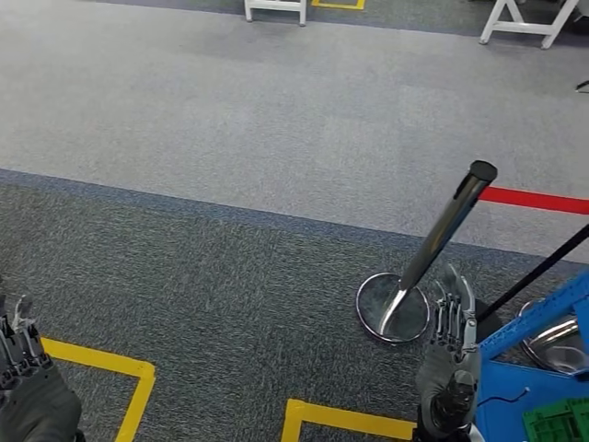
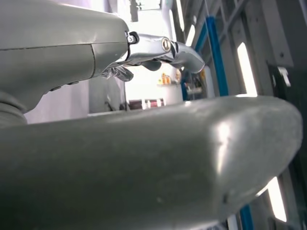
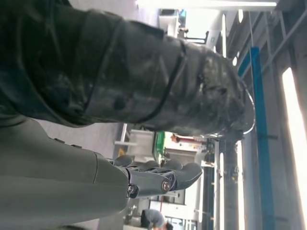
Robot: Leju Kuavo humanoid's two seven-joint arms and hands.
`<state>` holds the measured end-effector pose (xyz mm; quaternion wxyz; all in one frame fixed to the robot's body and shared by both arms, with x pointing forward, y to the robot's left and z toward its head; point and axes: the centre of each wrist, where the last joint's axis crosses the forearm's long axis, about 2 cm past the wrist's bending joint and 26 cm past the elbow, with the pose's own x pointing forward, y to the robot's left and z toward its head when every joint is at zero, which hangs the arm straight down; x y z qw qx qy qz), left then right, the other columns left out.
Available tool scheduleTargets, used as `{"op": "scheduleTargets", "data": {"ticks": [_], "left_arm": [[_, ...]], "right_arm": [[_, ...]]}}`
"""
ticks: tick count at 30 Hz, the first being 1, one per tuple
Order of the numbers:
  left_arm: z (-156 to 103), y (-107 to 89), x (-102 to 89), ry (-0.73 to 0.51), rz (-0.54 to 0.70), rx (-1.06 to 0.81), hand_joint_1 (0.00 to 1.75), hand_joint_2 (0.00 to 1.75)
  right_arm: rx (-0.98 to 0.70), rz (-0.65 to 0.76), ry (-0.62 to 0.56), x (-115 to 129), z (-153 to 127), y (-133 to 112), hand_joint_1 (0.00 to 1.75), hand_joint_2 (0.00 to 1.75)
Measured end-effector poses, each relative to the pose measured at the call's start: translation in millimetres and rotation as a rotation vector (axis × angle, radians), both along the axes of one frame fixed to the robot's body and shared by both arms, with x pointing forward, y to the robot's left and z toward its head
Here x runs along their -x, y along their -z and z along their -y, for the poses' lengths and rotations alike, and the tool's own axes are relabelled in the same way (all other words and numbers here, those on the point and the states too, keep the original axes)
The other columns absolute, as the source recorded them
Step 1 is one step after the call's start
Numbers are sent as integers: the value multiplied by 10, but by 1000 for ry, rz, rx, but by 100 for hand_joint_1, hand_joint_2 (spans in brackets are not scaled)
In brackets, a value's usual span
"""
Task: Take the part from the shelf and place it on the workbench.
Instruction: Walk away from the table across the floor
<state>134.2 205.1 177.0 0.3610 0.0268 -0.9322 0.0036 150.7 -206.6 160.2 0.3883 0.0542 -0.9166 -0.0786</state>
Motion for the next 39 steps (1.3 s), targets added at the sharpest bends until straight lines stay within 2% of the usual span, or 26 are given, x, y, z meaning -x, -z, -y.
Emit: {"op": "scheduleTargets", "data": {"ticks": [27, 39], "left_arm": [[-63, 58, 62, -59, -36, 7, 0, 0], [-109, 85, 86, -81, -56, 9, 0, 0]], "right_arm": [[36, -86, 91, 188, 156, 146, 0, 0], [59, -94, 165, 286, 269, 122, 0, 0]]}}
